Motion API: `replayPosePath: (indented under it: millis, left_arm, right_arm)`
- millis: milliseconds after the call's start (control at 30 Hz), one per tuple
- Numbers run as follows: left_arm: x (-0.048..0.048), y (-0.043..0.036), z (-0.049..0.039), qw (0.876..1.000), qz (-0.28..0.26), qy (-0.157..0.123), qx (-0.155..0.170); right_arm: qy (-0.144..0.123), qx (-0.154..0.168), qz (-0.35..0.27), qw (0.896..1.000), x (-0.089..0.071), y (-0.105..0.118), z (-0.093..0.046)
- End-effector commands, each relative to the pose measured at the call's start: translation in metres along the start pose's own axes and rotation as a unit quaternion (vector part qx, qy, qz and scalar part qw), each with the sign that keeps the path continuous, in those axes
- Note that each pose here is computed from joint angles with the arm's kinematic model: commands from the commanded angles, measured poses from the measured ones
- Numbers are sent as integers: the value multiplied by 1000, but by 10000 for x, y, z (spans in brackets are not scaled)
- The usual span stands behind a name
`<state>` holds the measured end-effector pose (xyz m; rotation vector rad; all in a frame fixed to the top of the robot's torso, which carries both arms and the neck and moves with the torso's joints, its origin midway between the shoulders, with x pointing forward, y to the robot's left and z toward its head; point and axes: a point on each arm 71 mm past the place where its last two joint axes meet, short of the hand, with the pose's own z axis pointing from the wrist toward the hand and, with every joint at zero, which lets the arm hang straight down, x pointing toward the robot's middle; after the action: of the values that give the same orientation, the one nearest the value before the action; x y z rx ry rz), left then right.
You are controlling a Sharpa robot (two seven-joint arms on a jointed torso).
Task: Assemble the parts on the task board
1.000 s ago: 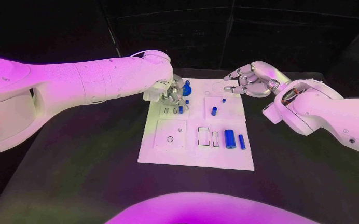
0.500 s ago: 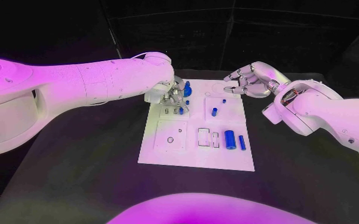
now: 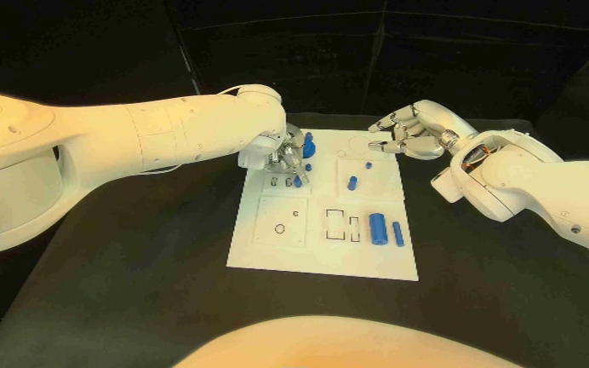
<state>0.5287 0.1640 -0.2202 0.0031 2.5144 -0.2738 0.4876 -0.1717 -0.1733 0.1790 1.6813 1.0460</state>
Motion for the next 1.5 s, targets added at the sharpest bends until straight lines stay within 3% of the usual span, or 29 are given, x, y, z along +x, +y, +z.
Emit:
replayPosePath:
  millis: [33, 200, 567, 833, 1067, 1333, 1500]
  left_arm:
    - [7, 4, -1, 999, -46, 1, 11]
    - [6, 55, -22, 995, -97, 2, 23]
    - [27, 186, -98, 989, -144, -3, 31]
    - [30, 292, -205, 982, -178, -45, 38]
    - [60, 386, -293, 979, -172, -99, 38]
    - [107, 437, -300, 978, -152, -136, 35]
    - [138, 452, -276, 978, -147, -144, 27]
  right_arm:
    - [-3, -1, 1, 1000, -12, 7, 7]
    - [-6, 2, -1, 1000, -29, -17, 13]
    - [-8, 6, -3, 1000, -50, -50, 22]
    - [-9, 8, -4, 1000, -60, -64, 23]
    - [-10, 10, -4, 1000, -77, -83, 14]
    - [-11, 11, -5, 1000, -86, -95, 11]
    - [-12, 12, -5, 1000, -90, -99, 8]
